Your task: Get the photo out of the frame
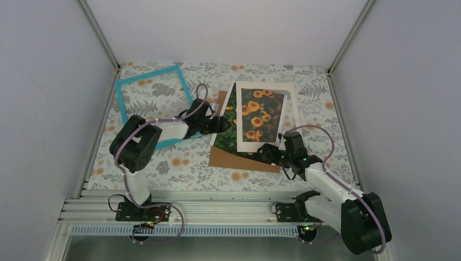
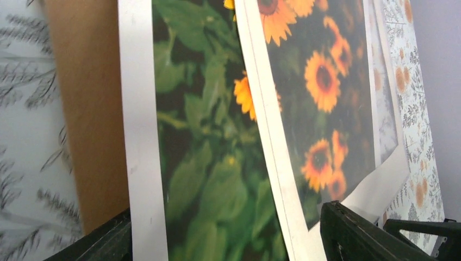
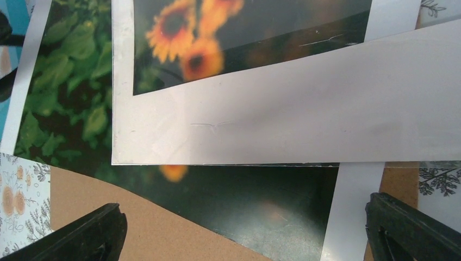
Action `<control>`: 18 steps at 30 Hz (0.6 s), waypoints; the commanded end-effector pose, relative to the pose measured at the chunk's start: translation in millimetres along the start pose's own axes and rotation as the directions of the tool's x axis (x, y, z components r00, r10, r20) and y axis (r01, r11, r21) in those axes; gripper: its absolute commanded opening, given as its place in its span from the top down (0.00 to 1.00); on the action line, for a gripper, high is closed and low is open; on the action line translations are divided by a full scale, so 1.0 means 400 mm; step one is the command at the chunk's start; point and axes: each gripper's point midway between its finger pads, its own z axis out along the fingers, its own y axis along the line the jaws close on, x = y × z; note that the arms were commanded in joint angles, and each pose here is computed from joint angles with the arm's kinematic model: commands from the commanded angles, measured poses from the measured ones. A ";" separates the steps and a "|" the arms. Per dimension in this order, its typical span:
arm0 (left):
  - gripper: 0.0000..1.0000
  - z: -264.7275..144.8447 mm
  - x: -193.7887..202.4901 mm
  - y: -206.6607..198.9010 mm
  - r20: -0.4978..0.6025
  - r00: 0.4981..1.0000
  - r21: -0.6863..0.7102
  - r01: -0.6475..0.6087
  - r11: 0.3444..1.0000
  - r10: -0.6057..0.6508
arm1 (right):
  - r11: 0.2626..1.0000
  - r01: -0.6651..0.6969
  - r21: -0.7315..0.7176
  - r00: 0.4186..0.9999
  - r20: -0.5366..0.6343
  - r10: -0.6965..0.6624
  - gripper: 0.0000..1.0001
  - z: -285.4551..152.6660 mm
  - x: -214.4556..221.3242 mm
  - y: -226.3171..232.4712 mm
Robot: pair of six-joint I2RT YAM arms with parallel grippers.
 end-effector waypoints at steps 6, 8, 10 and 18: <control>0.26 0.075 -0.070 0.000 -0.042 0.998 0.053 -0.051 0.997 0.053 | 1.000 0.002 -0.007 0.997 -0.076 -0.002 0.00 0.016 0.048 -0.013; 0.27 0.091 -0.085 0.010 -0.046 0.998 0.053 -0.048 0.997 0.051 | 1.000 0.003 -0.007 0.997 -0.079 -0.004 0.00 0.017 0.050 -0.013; 0.28 0.107 -0.100 0.019 -0.050 0.998 0.055 -0.045 0.997 0.048 | 1.000 0.005 -0.010 0.997 -0.081 -0.006 0.00 0.017 0.051 -0.012; 0.46 0.153 -0.113 0.034 -0.074 0.996 0.059 -0.053 0.997 0.057 | 1.000 0.007 -0.014 0.997 -0.083 -0.008 0.00 0.018 0.052 -0.011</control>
